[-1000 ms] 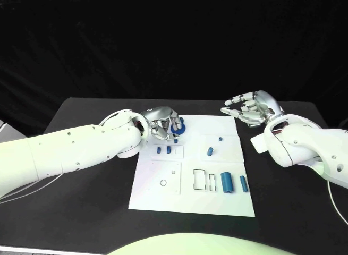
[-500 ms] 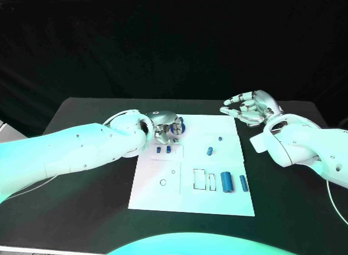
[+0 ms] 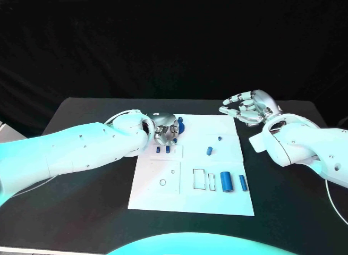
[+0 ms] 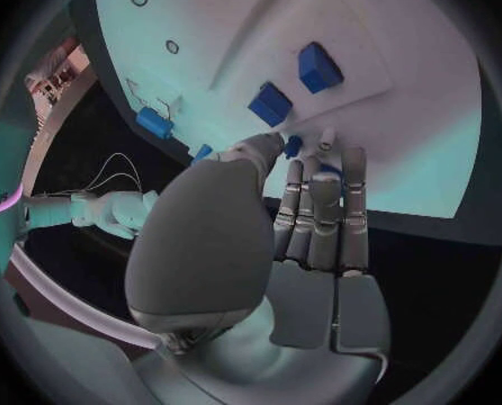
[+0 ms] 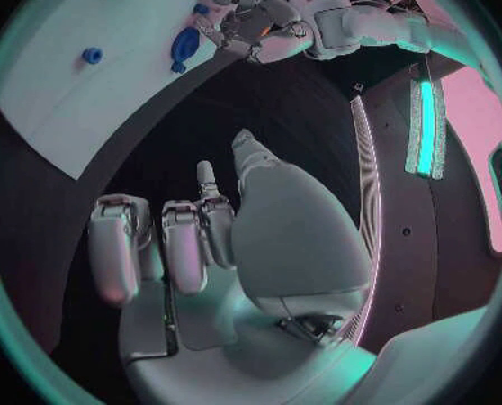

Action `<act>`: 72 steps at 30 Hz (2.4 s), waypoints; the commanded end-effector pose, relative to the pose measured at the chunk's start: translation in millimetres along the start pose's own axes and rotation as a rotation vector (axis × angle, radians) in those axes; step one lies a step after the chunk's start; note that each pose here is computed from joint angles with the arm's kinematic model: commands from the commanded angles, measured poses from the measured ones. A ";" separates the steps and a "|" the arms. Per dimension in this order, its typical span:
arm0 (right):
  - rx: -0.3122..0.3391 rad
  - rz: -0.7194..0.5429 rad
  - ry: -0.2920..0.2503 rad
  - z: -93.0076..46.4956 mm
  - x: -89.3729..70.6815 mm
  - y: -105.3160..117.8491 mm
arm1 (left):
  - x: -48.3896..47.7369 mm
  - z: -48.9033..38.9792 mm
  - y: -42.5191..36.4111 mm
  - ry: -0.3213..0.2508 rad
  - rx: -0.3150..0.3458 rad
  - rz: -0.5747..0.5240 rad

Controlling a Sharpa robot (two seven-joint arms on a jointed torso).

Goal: Assemble the parts on the task board

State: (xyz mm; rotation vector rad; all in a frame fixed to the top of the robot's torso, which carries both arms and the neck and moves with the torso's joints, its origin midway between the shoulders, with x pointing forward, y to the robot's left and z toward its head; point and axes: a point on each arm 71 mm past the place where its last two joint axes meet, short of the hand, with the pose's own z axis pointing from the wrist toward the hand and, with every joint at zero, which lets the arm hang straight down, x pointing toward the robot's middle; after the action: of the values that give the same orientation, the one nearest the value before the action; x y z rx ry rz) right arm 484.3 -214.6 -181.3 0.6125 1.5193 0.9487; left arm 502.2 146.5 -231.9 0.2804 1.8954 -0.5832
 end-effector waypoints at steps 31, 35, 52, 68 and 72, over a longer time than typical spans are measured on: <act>-0.025 -0.009 0.014 -0.5 3.0 3.2 | 4.7 10.7 -4.2 0.057 0.004 -0.002; -0.025 -0.010 0.014 -0.6 2.8 3.2 | 4.2 11.1 -4.1 0.048 0.007 -0.007; -0.026 -0.012 0.013 -0.9 2.5 3.2 | 5.6 11.9 -7.5 0.063 0.022 -0.015; -0.025 -0.013 0.013 -1.2 2.1 2.9 | 5.6 12.3 -2.0 0.065 -0.009 -0.003; -0.025 -0.013 0.012 -1.2 2.0 2.9 | 5.8 12.5 -1.0 0.069 -0.015 0.001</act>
State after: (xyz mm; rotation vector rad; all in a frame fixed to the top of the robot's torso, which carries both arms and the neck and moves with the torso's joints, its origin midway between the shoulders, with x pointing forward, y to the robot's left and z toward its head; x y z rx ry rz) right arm 483.1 -213.2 -180.7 0.6007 1.5196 0.9514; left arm 510.6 137.3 -235.4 0.2835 1.9279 -0.5887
